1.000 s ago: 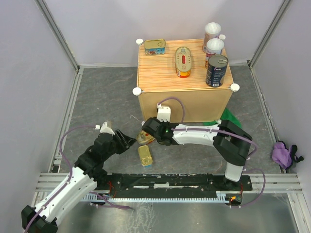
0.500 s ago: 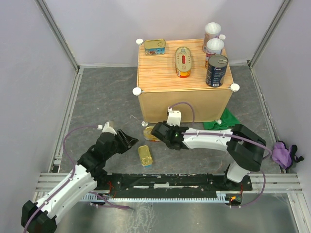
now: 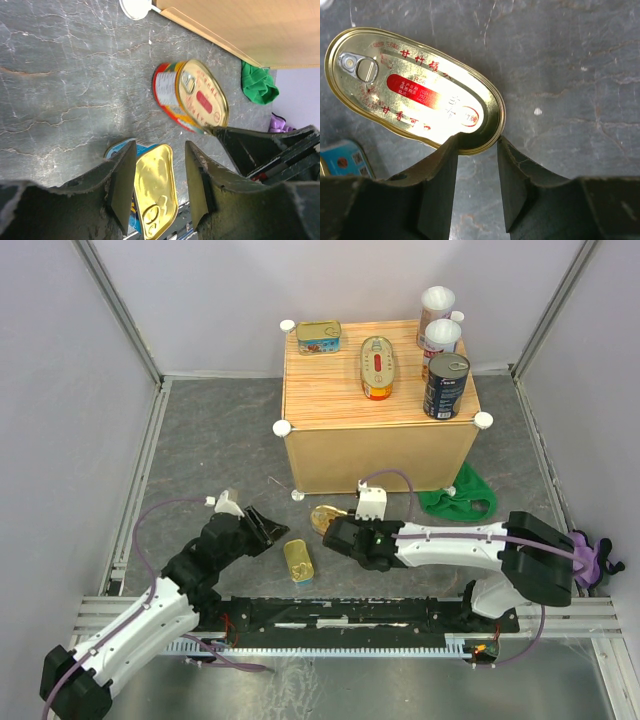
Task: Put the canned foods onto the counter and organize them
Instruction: Adjust the canned food at the center of the board.
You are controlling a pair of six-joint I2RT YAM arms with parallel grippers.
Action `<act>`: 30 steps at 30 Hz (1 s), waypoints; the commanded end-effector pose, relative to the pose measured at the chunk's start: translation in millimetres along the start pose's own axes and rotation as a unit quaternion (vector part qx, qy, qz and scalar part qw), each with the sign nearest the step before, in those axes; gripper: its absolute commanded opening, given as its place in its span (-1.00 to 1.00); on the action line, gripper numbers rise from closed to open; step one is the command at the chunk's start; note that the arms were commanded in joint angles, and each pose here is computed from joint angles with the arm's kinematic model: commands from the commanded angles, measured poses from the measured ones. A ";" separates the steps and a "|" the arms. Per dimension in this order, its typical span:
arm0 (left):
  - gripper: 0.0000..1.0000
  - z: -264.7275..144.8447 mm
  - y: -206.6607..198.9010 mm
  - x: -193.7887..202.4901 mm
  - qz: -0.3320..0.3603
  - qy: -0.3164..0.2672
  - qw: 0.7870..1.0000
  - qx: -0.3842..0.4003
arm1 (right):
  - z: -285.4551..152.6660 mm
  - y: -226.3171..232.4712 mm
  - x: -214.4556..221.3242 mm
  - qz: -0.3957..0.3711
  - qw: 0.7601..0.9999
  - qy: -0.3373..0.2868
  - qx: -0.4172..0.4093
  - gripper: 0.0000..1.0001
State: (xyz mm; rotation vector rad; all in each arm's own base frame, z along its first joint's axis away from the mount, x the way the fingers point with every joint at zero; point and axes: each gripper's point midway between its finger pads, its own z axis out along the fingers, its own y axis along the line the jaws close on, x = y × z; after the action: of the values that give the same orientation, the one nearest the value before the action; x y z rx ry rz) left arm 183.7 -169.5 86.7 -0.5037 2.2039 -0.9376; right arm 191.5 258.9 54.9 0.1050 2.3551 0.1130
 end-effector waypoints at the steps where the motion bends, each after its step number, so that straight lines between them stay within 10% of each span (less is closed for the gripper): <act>1: -0.01 -4.3 -26.4 -13.4 -0.016 -0.025 0.999 0.040 | -20.0 -11.5 19.5 -0.018 1.000 0.012 0.006 -0.12; 13: -0.03 -19.1 -34.1 -16.1 -0.021 -0.039 0.997 0.062 | -80.0 17.6 13.7 -0.098 0.994 -0.045 -0.033 -0.03; 24: -0.02 -19.0 -42.3 -22.1 0.014 -0.042 0.997 0.063 | -119.2 21.5 -35.6 -0.241 0.958 -0.102 -0.121 0.95; 30: -0.02 -17.0 -57.9 -25.8 0.004 -0.048 0.994 0.096 | -105.3 5.8 -18.5 -0.319 0.932 -0.061 -0.159 0.99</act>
State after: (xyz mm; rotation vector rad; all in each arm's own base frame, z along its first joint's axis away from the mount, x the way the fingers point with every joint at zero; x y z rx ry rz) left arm 184.5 -176.7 114.5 -0.4790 2.1197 -1.0062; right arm 130.0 260.7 157.0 -0.5615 2.1284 0.1805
